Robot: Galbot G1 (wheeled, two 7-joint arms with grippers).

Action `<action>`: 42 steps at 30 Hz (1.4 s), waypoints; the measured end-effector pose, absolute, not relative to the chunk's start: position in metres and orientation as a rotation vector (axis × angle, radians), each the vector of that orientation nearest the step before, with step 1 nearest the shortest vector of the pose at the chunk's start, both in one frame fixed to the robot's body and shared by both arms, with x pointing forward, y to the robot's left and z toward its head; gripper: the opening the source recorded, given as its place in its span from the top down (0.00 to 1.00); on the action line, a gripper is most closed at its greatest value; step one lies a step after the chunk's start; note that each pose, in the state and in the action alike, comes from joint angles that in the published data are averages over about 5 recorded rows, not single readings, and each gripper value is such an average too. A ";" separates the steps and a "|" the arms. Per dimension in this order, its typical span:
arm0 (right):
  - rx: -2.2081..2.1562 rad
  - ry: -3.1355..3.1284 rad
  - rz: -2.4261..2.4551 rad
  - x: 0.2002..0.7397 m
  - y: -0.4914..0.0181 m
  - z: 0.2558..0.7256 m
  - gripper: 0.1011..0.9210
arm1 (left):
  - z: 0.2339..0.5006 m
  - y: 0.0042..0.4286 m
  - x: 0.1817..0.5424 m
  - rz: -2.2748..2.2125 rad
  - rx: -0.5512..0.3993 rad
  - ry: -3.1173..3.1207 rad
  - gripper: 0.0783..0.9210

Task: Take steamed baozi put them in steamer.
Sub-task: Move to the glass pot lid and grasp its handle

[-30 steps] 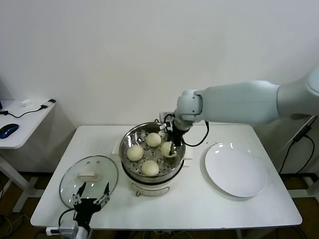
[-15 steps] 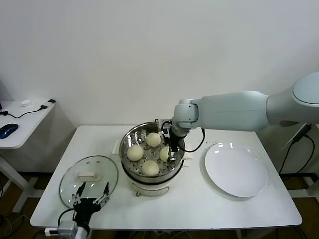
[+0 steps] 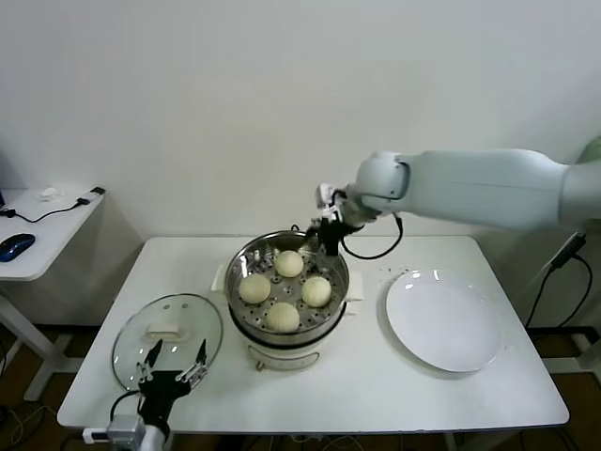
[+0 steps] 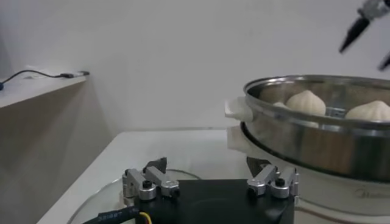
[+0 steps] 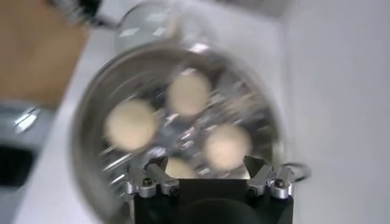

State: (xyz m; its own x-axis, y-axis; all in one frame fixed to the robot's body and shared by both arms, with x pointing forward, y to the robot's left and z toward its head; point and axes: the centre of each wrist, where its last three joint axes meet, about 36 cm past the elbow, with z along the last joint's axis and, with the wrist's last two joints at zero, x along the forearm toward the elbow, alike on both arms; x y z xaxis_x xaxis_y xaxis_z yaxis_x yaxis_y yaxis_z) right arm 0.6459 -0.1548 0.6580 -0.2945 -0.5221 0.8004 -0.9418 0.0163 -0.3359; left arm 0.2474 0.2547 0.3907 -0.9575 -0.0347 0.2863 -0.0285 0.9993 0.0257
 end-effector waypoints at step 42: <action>0.238 -3.053 0.129 0.392 -0.386 0.313 0.12 | 0.360 0.292 0.276 -0.678 0.261 -3.048 0.12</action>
State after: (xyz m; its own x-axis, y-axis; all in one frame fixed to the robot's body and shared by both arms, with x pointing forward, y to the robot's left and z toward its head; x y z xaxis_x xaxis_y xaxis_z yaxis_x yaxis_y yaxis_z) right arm 0.3921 -0.3861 0.3133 -0.9850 -0.1511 0.0829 -0.1575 0.9845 -0.0775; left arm 0.2763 0.2924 0.3604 -0.9861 -0.1637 -0.0280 -0.1601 0.8926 0.4214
